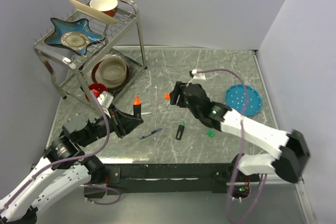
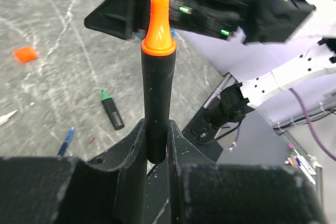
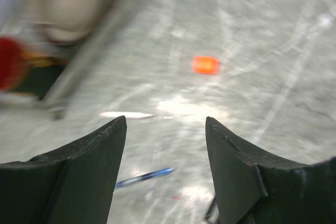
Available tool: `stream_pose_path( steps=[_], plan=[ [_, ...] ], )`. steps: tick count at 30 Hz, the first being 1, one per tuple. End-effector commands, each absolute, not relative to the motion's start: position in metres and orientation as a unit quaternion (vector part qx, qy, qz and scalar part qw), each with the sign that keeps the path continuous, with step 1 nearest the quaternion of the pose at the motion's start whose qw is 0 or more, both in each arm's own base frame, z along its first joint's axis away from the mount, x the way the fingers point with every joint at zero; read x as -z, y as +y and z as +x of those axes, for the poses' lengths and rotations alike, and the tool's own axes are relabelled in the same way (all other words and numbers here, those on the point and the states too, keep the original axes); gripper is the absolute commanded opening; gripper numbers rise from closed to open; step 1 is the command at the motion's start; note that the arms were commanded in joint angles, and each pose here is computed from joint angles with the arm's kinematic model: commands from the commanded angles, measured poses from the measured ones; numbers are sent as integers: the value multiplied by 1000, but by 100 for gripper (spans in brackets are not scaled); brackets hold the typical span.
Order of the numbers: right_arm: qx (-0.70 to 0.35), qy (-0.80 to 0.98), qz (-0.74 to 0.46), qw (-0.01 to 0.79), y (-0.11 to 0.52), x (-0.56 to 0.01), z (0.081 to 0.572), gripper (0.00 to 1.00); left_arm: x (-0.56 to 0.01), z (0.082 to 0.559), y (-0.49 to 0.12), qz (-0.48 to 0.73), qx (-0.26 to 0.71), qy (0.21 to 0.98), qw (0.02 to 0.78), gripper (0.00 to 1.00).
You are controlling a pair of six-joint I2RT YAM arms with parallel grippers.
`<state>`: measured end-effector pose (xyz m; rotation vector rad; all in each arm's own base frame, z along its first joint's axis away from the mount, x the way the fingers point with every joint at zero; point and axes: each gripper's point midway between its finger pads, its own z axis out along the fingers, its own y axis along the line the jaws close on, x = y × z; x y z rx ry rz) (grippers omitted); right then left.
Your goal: Insert the pens into the pen caps
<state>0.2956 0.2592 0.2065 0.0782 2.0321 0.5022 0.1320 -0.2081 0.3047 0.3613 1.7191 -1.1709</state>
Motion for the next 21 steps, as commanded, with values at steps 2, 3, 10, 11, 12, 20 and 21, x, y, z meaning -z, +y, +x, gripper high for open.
stream_pose_path(
  steps=[2, 3, 10, 11, 12, 20, 21],
  plan=[
    [-134, 868, 95, 469, 256, -172, 330, 66, -298, 132, -192, 142, 457, 711, 516, 1],
    [-142, 866, 98, 470, 264, -173, 336, 66, -300, 131, -191, 141, 458, 708, 520, 1],
    [-105, 888, 83, 441, 299, -133, 370, 65, -309, 124, -181, 134, 467, 687, 540, 1],
    [-90, 894, 77, 433, 300, -118, 374, 65, -309, 124, -180, 132, 465, 687, 542, 1],
    [-86, 894, 79, 434, 302, -122, 381, 65, -309, 125, -180, 134, 463, 687, 544, 1],
    [-48, 906, 73, 414, 298, -88, 399, 65, -301, 122, -192, 163, 468, 695, 521, 1],
    [-48, 909, 72, 409, 298, -84, 400, 65, -300, 122, -192, 163, 468, 696, 520, 1]
  ],
)
